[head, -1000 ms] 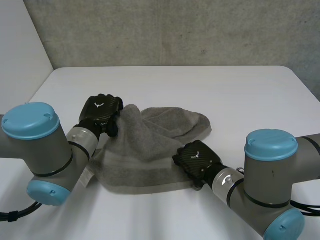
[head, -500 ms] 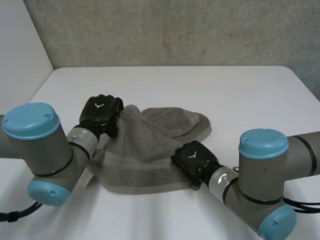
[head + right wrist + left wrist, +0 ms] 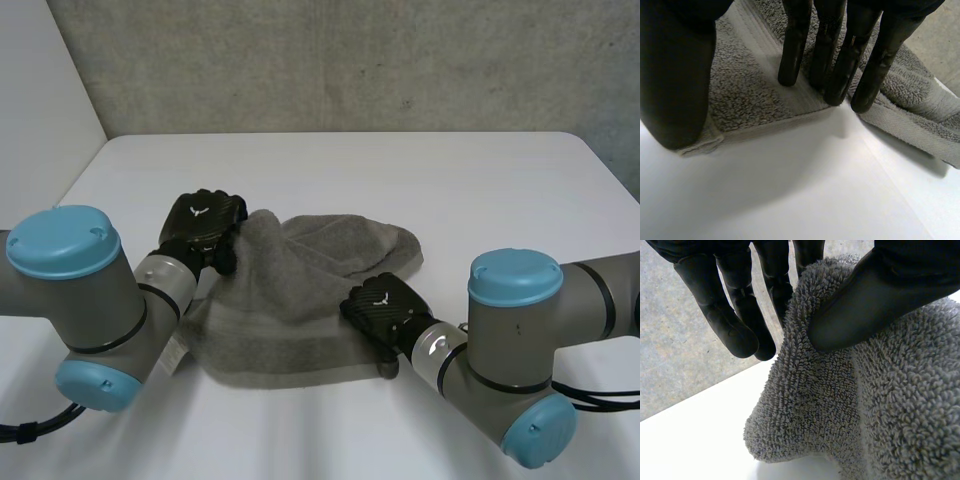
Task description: Fold the towel.
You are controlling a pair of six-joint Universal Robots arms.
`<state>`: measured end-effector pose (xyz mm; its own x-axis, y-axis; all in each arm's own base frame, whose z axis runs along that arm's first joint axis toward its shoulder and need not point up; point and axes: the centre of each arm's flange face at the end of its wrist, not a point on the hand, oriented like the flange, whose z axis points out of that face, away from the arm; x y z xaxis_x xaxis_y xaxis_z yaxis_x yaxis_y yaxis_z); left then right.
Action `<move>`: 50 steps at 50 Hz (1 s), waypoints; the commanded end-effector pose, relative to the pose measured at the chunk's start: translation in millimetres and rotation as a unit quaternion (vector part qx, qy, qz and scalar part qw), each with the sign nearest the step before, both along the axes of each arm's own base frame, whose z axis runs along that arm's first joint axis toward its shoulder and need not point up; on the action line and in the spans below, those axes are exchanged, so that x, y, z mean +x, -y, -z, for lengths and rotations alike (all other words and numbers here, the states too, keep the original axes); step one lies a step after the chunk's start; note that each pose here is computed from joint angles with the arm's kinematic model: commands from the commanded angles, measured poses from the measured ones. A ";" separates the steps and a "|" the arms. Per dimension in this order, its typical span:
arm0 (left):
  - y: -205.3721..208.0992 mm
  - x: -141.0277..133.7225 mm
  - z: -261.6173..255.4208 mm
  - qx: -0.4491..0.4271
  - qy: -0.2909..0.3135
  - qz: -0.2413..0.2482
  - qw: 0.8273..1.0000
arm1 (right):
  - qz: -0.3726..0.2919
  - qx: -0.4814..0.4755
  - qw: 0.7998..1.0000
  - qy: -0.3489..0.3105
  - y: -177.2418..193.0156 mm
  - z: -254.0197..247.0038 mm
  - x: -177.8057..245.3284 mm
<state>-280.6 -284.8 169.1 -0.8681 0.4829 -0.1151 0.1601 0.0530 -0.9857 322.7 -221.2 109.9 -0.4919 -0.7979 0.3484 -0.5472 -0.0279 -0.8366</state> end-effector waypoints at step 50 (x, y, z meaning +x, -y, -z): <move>-25.8 12.9 -106.1 -0.070 -0.125 -0.003 0.990 | 0.054 -0.125 0.970 0.203 0.8 -184.2 -18.1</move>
<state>-276.5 -273.3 229.1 -0.8812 0.4719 -0.0287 0.0142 -0.0344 -0.9993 315.0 -226.6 265.9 -0.6833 -0.6746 0.2794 -0.2119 -0.1830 -0.9600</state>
